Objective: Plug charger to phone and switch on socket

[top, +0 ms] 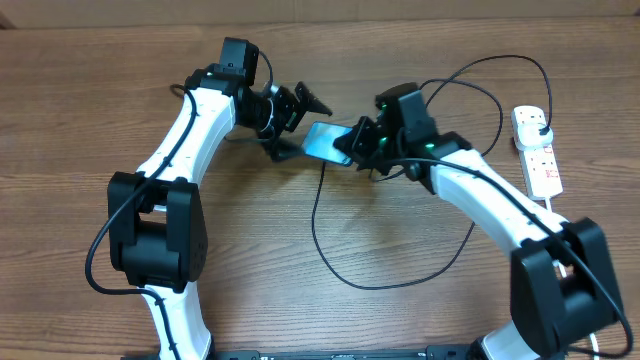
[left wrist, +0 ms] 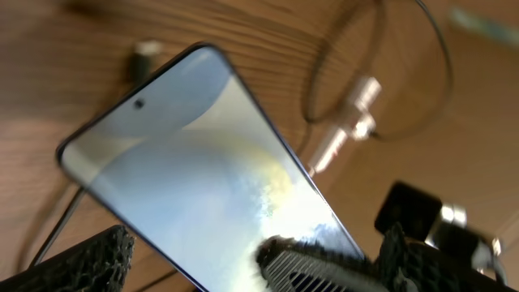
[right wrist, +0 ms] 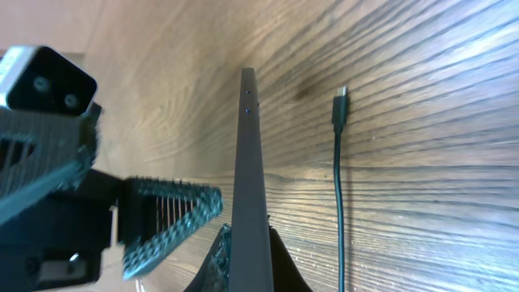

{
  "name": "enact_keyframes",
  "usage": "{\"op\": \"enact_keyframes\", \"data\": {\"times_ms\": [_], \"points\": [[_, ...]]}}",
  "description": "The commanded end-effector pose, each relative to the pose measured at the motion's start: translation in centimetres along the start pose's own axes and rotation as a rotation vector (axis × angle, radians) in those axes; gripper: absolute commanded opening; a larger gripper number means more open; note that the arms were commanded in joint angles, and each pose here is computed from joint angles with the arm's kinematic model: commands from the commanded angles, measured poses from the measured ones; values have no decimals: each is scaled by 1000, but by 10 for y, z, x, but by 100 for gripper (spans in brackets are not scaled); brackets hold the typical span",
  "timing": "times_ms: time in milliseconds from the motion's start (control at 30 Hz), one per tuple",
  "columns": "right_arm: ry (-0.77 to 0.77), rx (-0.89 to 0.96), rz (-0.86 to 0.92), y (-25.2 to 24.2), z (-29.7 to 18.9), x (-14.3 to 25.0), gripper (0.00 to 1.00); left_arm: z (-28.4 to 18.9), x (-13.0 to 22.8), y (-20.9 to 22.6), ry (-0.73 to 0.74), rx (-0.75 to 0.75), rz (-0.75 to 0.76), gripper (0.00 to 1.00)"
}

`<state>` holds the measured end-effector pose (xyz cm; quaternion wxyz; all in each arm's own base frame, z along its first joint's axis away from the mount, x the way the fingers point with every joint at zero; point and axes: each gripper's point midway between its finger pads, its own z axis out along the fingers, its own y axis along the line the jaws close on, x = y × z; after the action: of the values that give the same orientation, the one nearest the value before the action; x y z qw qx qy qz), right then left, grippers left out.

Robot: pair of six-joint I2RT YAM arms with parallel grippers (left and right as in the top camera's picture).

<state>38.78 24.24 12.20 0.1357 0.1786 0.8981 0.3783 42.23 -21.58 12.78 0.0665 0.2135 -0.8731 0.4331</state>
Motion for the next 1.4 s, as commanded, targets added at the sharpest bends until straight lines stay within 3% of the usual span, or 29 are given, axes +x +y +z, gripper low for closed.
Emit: {"op": "enact_keyframes", "data": {"times_ms": [0, 533, 767, 1033, 1233, 1367], "points": [[-58, -98, -75, 39, -36, -8, 4, -6, 14, -28, 70, 125, 252, 100], [-230, -80, -191, 44, -146, -15, 4, -64, 54, -77, -49, 173, 548, 100], [-288, -121, -203, 39, -192, 2, 4, -85, 88, -96, -5, 258, 599, 100], [-394, -270, -96, 25, -209, 20, 4, -86, 90, -96, 6, 264, 593, 100], [-446, -394, 164, 19, -197, 1, 4, -86, 89, -98, -2, 265, 604, 100], [-444, -478, 236, 34, -188, -17, 4, -87, 87, -102, -15, 276, 616, 100]]}}
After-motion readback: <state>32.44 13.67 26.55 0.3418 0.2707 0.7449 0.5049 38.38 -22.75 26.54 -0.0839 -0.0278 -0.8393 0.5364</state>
